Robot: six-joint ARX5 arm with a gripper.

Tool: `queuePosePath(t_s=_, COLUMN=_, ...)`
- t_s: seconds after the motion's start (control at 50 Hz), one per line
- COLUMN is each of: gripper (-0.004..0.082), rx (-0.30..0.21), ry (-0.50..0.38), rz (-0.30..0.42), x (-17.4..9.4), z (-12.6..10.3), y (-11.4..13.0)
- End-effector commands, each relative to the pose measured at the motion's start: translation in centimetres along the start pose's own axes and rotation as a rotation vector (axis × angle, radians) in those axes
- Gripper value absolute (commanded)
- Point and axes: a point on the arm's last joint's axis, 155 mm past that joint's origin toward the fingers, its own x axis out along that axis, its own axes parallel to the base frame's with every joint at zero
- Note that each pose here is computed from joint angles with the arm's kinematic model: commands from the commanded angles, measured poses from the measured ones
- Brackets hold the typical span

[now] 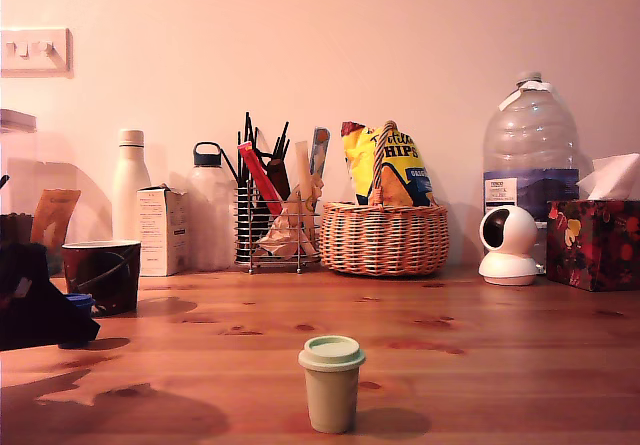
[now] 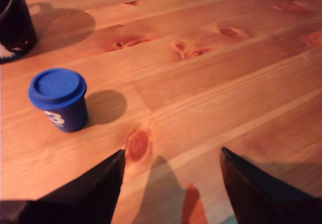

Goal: Pick up the coffee capsules from the table one by one and drop them inside the nearest coffee cup

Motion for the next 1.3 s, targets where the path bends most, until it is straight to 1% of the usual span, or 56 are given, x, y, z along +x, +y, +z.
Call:
queuePosePath(t_s=0.0, gripper=0.0538, rx=-0.002, ry=-0.028, rz=0.016, x=-0.2, z=0.8, y=0.5)
queuePosePath(t_s=0.18, gripper=0.0538, rx=-0.025, ry=-0.041, rz=0.088, x=-0.4, z=1.1, y=2.4)
queuePosePath(t_s=0.4, gripper=0.0537, rx=-0.047, ry=-0.055, rz=0.134, x=-0.8, z=1.3, y=4.1)
queuePosePath(t_s=0.62, gripper=0.0539, rx=-0.047, ry=-0.058, rz=0.138, x=-0.9, z=1.4, y=4.2)
queuePosePath(t_s=0.78, gripper=0.0573, rx=-0.046, ry=-0.066, rz=0.14, x=-0.8, z=1.5, y=4.3)
queuePosePath(t_s=0.9, gripper=0.0573, rx=-0.043, ry=-0.081, rz=0.153, x=-0.7, z=1.7, y=4.7)
queuePosePath(t_s=1.08, gripper=0.0573, rx=-0.063, ry=-0.085, rz=0.158, x=0.3, z=1.6, y=5.3)
queuePosePath(t_s=1.28, gripper=0.0573, rx=-0.058, ry=-0.103, rz=0.159, x=1.6, z=1.9, y=5.8)
